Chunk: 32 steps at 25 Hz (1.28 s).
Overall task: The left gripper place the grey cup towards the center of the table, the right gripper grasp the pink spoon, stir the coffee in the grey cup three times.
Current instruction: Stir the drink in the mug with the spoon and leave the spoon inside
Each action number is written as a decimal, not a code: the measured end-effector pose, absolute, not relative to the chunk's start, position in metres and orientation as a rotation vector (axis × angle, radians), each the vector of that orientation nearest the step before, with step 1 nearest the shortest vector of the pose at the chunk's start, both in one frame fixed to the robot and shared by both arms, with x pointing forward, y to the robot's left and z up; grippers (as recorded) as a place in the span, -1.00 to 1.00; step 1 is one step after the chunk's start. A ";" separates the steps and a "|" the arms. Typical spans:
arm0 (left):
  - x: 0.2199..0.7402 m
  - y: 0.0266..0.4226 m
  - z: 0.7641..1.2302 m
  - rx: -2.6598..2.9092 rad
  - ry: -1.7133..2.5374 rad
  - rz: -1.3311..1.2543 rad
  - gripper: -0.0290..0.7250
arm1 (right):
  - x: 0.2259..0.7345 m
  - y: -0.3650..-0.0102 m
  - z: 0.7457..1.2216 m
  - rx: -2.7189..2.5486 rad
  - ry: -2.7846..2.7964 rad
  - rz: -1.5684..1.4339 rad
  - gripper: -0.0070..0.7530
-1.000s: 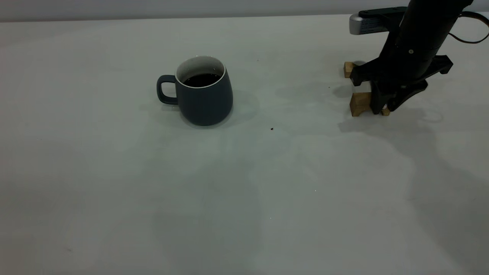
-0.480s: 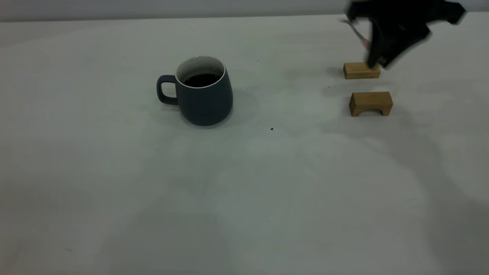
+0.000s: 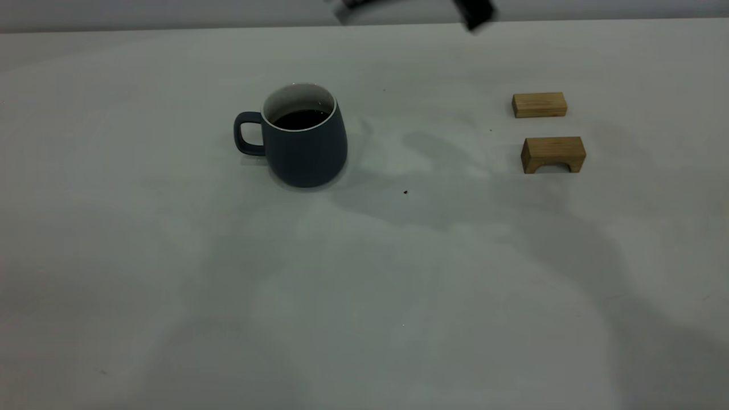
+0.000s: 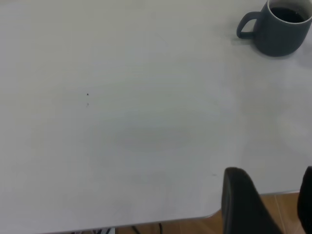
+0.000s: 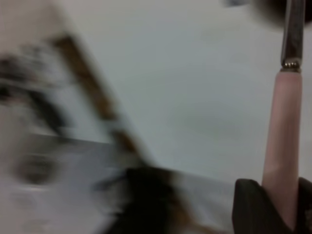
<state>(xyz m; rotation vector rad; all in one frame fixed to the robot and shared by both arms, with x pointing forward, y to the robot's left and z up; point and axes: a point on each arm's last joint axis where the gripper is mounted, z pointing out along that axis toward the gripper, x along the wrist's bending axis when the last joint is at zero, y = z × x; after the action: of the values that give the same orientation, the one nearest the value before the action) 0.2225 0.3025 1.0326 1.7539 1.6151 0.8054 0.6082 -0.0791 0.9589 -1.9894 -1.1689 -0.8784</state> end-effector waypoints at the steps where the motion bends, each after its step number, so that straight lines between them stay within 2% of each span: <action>1: 0.223 0.303 1.033 1.754 1.615 0.805 0.02 | 0.610 -0.077 0.962 -1.982 -1.089 -0.894 -0.59; 6: 0.223 0.303 1.033 1.754 1.615 0.805 0.02 | 0.613 -0.068 0.968 -1.977 -0.814 -0.887 -0.59; 10: 0.223 0.303 1.033 1.754 1.615 0.805 0.02 | 0.610 -0.056 0.962 -1.977 -0.560 -0.746 -0.59; 17: 0.223 0.303 1.033 1.754 1.615 0.805 0.02 | 0.608 -0.042 0.926 -1.998 -0.304 -0.534 -0.59; 32: 0.223 0.303 1.033 1.754 1.615 0.805 0.02 | 0.643 -0.019 0.856 -1.997 -0.224 -0.434 -0.59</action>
<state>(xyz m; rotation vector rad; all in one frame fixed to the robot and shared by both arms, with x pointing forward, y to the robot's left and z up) 0.2225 0.3025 1.0326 1.7539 1.6151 0.8054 0.6427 -0.0195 0.8560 -1.9972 -0.2244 -0.4341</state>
